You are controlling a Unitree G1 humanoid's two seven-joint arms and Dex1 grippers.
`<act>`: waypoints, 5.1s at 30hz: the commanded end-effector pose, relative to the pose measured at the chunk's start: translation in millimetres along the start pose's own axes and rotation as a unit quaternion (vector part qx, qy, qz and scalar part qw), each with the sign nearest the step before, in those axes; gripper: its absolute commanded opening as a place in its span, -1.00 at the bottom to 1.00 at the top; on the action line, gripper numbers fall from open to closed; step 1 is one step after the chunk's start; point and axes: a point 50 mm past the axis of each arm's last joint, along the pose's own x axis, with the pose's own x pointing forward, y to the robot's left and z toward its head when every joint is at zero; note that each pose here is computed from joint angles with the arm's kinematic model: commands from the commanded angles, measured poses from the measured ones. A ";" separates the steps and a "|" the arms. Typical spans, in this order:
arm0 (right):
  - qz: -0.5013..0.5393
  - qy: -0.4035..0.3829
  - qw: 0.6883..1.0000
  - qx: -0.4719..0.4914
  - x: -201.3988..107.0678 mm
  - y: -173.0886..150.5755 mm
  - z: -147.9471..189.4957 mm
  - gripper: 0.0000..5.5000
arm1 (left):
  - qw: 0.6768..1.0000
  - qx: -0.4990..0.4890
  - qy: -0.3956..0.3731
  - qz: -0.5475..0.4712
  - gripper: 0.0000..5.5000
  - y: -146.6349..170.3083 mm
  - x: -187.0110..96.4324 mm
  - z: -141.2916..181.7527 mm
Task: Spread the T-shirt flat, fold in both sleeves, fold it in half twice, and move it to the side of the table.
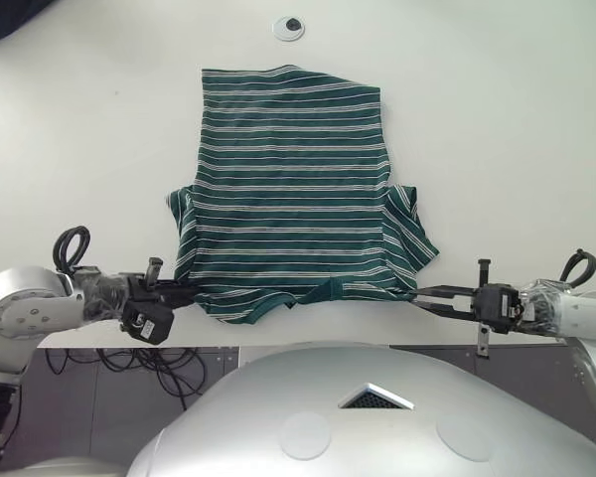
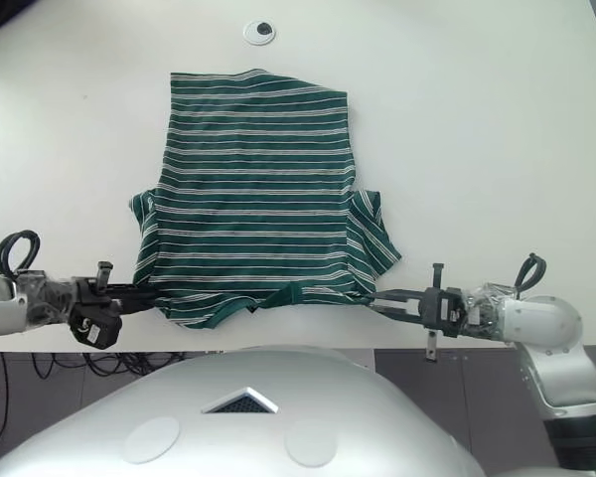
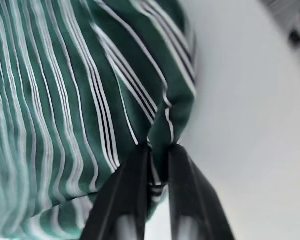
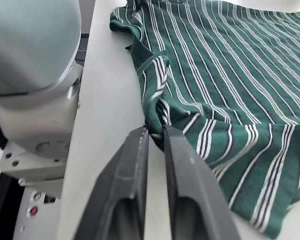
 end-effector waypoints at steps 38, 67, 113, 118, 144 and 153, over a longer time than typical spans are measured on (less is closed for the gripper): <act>-0.213 0.108 0.956 -0.169 -12.2 -79.5 -6.1 -0.24 | 0.828 -0.472 -0.133 0.272 -0.34 17.8 50.8 -1.7; -0.213 0.116 0.958 -0.155 -5.3 -74.5 -13.5 -0.24 | 0.947 -0.115 0.269 0.136 -0.34 8.4 34.9 -47.6; -0.211 -0.052 0.974 0.067 37.2 -48.8 10.7 -0.24 | 0.796 -0.561 -0.066 0.218 -0.34 -15.3 5.7 -59.8; -0.213 -0.049 0.974 0.064 35.7 -48.5 10.0 -0.24 | 0.785 -0.574 -0.053 0.226 -0.34 -7.6 20.8 -66.6; -0.213 -0.054 0.974 0.055 37.1 -47.6 8.4 -0.23 | 0.792 -0.544 -0.109 0.255 -0.99 14.2 -30.7 -75.0; -0.211 -0.052 0.974 0.056 37.6 -48.0 6.0 -0.23 | 0.795 -0.524 -0.149 0.267 -0.99 23.0 -58.0 -70.4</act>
